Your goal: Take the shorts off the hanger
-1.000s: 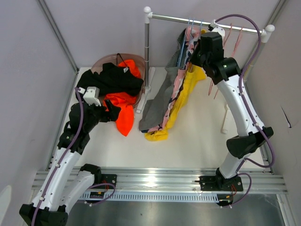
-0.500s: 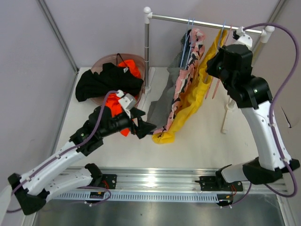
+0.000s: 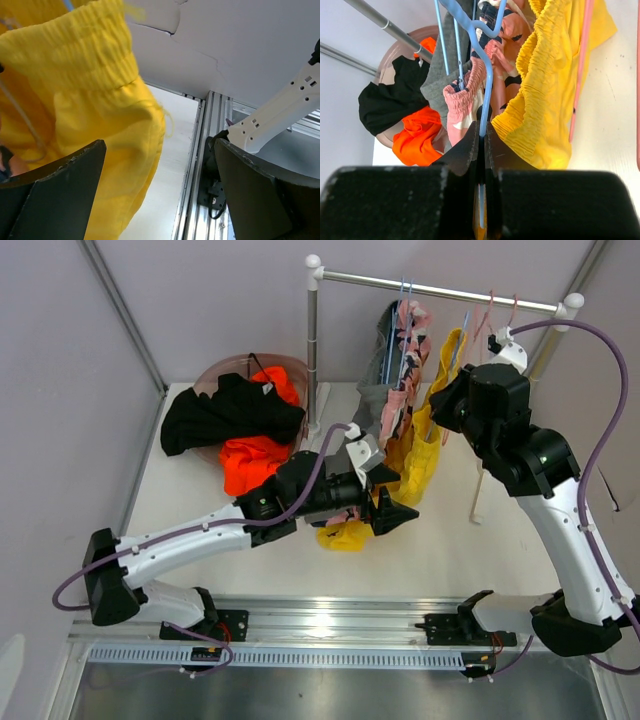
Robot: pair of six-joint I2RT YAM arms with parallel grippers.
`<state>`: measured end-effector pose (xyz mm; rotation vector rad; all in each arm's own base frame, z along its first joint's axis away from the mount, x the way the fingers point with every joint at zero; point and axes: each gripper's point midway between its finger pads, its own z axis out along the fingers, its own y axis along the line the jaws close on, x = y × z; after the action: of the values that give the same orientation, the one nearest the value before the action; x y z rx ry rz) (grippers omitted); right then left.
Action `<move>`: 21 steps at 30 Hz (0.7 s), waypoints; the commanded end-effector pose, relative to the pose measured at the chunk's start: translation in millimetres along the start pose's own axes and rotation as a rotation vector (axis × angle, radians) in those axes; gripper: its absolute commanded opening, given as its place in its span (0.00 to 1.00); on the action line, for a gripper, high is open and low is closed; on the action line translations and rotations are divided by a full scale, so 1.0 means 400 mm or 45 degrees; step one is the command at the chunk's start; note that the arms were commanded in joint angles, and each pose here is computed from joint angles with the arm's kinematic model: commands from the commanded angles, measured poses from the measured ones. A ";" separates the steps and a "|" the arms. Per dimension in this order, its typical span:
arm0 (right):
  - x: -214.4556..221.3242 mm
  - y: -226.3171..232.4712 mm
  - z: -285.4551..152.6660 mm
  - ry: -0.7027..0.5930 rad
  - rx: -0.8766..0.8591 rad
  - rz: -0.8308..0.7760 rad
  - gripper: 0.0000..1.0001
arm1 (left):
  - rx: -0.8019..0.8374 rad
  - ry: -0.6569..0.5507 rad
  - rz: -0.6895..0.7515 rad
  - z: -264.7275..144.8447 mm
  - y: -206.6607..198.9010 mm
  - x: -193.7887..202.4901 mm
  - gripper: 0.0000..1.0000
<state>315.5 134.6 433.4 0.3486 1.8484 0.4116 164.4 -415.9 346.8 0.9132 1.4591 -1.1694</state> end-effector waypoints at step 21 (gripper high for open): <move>-0.090 -0.020 -0.135 -0.177 -0.081 0.156 0.00 | -0.198 -0.111 0.136 0.102 0.018 0.016 0.00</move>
<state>281.0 110.9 452.4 0.4033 1.7670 0.4618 175.7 -454.7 319.0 0.8810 1.4564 -1.0183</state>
